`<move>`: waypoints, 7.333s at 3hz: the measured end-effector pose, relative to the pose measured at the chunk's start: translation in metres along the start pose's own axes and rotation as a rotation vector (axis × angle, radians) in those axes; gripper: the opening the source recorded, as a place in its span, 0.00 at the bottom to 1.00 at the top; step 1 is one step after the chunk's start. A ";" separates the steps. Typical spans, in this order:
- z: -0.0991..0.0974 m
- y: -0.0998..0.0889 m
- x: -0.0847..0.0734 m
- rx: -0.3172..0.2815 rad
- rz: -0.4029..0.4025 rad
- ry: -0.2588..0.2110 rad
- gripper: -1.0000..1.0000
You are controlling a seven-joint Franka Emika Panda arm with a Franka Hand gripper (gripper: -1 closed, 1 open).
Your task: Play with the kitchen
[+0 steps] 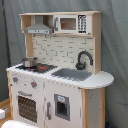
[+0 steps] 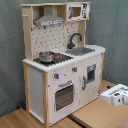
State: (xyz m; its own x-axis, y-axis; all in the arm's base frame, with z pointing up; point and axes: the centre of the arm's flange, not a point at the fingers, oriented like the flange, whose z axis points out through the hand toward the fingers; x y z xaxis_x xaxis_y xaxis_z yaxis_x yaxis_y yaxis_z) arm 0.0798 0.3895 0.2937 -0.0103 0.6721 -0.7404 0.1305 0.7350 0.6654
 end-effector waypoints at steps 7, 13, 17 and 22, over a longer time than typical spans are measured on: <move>0.081 0.166 -0.146 0.128 0.426 -0.184 1.00; 0.183 0.198 -0.219 0.430 0.788 -0.198 1.00; 0.256 0.238 -0.227 0.628 0.851 -0.020 1.00; 0.303 0.259 -0.230 0.870 0.736 0.288 1.00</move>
State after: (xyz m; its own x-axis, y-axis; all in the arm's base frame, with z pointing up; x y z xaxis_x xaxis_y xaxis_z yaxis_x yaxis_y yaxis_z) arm 0.4165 0.3986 0.6073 0.1408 0.9867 -0.0809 0.8306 -0.0733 0.5520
